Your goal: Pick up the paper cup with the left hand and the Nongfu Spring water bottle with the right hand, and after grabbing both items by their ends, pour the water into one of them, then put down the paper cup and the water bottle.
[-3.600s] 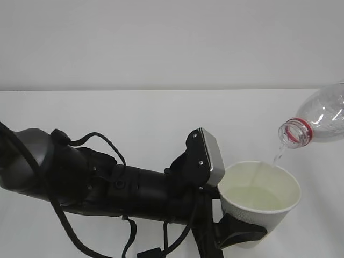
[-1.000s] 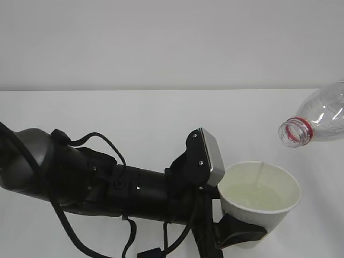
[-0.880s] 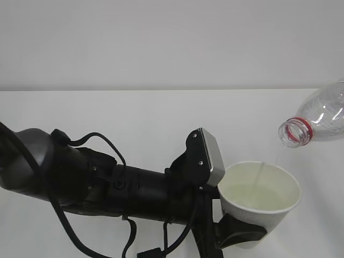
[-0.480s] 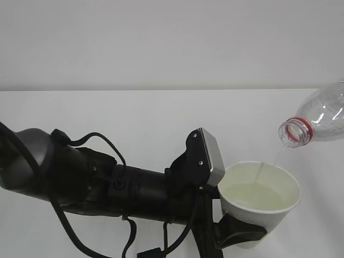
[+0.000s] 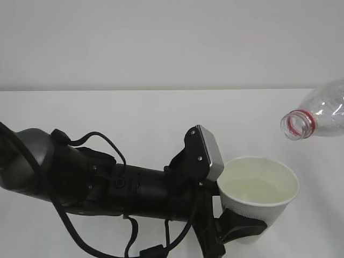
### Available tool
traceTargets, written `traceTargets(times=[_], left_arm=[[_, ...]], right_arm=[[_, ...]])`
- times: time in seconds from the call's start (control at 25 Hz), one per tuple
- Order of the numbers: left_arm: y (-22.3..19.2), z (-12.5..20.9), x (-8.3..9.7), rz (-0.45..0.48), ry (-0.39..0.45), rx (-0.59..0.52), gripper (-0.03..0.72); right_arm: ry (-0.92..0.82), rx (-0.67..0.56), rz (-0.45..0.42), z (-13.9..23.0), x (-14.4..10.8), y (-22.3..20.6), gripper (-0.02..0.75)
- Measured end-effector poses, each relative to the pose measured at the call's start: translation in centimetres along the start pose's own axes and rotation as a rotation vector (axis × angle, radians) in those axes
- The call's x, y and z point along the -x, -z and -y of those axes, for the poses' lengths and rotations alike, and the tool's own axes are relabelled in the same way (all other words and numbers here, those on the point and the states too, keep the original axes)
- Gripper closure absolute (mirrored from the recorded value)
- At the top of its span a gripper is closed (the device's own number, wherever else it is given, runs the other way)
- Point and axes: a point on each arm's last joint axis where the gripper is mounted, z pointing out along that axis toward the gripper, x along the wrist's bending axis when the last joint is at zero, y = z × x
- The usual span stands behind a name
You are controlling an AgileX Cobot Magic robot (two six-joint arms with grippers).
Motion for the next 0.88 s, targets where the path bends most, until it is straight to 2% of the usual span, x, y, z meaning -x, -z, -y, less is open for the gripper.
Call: traceTargets(times=[0.88], left_arm=[[0.0, -0.03, -0.05, -0.005, 0.005, 0.003, 0.199]], right_arm=[[-0.402, -0.003, -0.001, 0.02, -0.01, 0.0, 0.252]])
